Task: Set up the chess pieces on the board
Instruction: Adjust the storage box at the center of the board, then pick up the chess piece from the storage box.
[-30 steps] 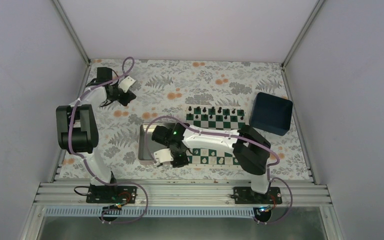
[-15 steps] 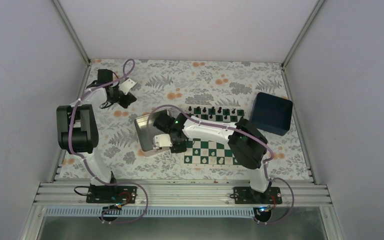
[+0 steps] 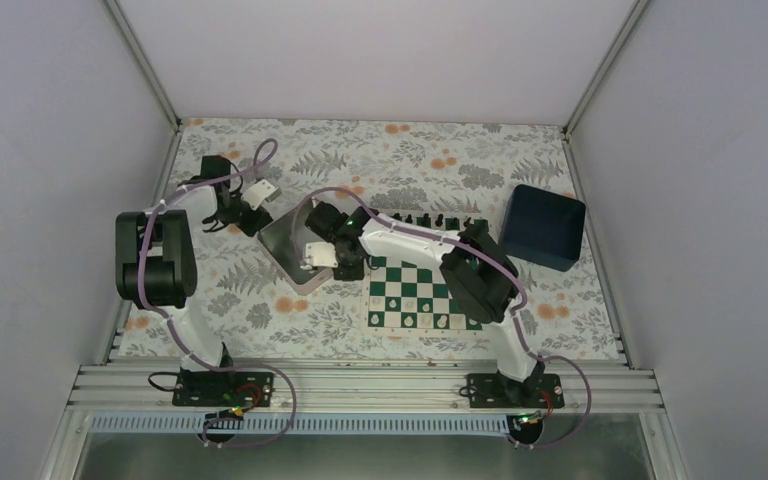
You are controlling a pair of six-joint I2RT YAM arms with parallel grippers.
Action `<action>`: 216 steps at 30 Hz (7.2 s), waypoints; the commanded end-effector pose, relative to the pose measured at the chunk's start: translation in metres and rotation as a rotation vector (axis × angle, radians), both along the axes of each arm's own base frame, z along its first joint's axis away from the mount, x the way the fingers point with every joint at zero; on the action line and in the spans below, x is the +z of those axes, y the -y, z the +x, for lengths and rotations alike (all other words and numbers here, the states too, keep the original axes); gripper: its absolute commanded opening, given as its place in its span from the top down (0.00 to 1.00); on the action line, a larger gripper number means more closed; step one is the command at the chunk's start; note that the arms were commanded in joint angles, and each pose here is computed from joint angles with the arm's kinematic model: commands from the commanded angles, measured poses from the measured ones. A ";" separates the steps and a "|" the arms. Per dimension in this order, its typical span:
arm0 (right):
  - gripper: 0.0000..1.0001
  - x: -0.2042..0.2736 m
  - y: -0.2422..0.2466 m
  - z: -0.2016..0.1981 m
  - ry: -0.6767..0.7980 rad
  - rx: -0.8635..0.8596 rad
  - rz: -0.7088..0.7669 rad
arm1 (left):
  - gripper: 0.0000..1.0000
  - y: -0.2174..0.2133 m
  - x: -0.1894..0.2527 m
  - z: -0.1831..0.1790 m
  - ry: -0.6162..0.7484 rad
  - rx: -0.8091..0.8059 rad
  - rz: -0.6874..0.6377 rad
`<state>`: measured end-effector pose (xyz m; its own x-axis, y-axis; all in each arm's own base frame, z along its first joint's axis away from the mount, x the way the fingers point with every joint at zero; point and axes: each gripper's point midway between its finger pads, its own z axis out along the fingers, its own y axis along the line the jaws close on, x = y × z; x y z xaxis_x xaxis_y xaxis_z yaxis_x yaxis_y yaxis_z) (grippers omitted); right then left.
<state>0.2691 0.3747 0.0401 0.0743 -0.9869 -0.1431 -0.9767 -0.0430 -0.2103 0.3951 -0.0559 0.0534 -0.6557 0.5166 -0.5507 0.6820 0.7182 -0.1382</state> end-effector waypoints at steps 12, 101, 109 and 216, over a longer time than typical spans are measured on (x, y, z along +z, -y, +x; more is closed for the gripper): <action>0.96 0.015 -0.008 0.050 0.061 -0.081 0.091 | 0.98 0.004 0.008 -0.053 -0.019 -0.063 0.033; 0.96 0.016 0.012 0.052 -0.005 -0.104 0.139 | 0.98 0.000 0.023 -0.107 -0.142 -0.189 0.183; 0.96 0.038 0.024 0.100 0.079 -0.187 0.183 | 0.98 -0.026 0.040 -0.058 -0.038 -0.103 0.249; 0.60 0.014 -0.038 -0.008 -0.178 0.095 0.117 | 0.00 -0.042 0.057 -0.023 0.168 0.184 0.090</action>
<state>0.2516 0.4015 0.0530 0.1055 -0.9598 -0.2600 -0.9940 -0.1091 -0.0006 0.3715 -0.0110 0.1038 -0.6610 0.4652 -0.5888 0.5494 0.8344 0.0425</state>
